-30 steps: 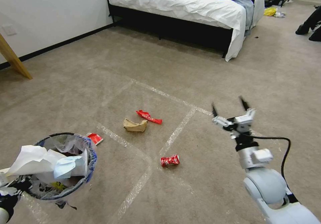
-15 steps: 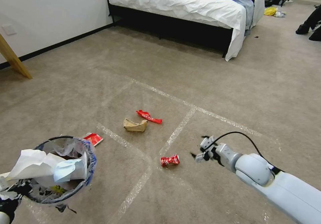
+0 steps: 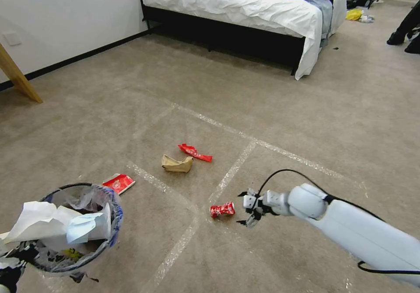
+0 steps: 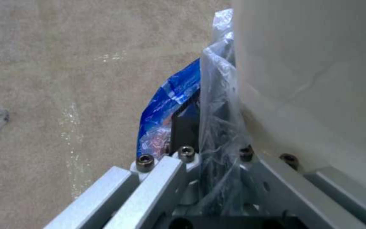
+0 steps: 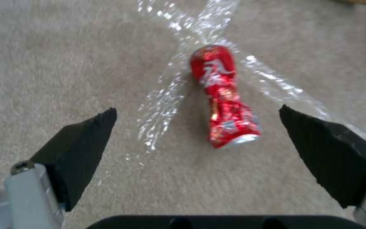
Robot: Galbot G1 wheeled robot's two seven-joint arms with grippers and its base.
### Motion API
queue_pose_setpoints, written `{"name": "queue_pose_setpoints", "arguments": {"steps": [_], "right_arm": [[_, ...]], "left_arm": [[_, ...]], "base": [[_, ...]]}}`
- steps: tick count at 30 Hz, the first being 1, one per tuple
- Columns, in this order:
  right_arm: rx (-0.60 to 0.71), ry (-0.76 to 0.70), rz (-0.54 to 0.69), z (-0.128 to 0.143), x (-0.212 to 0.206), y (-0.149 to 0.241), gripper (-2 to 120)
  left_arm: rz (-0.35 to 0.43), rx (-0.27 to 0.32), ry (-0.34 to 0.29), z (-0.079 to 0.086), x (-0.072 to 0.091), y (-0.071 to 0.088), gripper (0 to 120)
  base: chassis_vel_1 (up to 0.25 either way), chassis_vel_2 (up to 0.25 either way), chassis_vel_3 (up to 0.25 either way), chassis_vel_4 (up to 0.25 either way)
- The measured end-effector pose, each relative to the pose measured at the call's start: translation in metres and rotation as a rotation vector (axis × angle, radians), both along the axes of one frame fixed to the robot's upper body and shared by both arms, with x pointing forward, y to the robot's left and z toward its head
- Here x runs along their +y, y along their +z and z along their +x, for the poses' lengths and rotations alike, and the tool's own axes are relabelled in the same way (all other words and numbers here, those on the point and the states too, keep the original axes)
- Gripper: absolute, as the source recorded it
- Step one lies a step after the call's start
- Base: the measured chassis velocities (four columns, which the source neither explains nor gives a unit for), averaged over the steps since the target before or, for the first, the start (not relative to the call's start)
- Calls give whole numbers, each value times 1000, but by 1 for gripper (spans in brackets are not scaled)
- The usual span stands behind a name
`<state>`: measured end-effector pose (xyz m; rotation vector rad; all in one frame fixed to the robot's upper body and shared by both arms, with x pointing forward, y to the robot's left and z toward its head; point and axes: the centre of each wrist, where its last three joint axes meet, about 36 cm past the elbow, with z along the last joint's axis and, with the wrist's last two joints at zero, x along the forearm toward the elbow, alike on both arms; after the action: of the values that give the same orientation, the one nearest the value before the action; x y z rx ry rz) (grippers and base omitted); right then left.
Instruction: Pick up the trash bin and place the garbage on the floor into it.
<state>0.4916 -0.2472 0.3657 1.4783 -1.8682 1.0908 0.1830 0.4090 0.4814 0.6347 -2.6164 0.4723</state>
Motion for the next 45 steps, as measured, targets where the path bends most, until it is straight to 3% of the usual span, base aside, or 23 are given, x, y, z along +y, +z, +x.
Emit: {"name": "queue_pose_setpoints", "arguments": {"steps": [25, 28, 45], "right_arm": [[-29, -58, 3, 34, 15, -94, 93], [-34, -66, 8, 35, 17, -98, 89], [-50, -64, 83, 41, 59, -120, 88]], "left_arm": [[0, -3, 17, -4, -2, 2, 1], [1, -2, 18, -5, -2, 2, 1], [3, -11, 13, -2, -1, 4, 1]], "base": [[0, 0, 0, 0], [0, 0, 0, 0], [0, 0, 0, 0]]}}
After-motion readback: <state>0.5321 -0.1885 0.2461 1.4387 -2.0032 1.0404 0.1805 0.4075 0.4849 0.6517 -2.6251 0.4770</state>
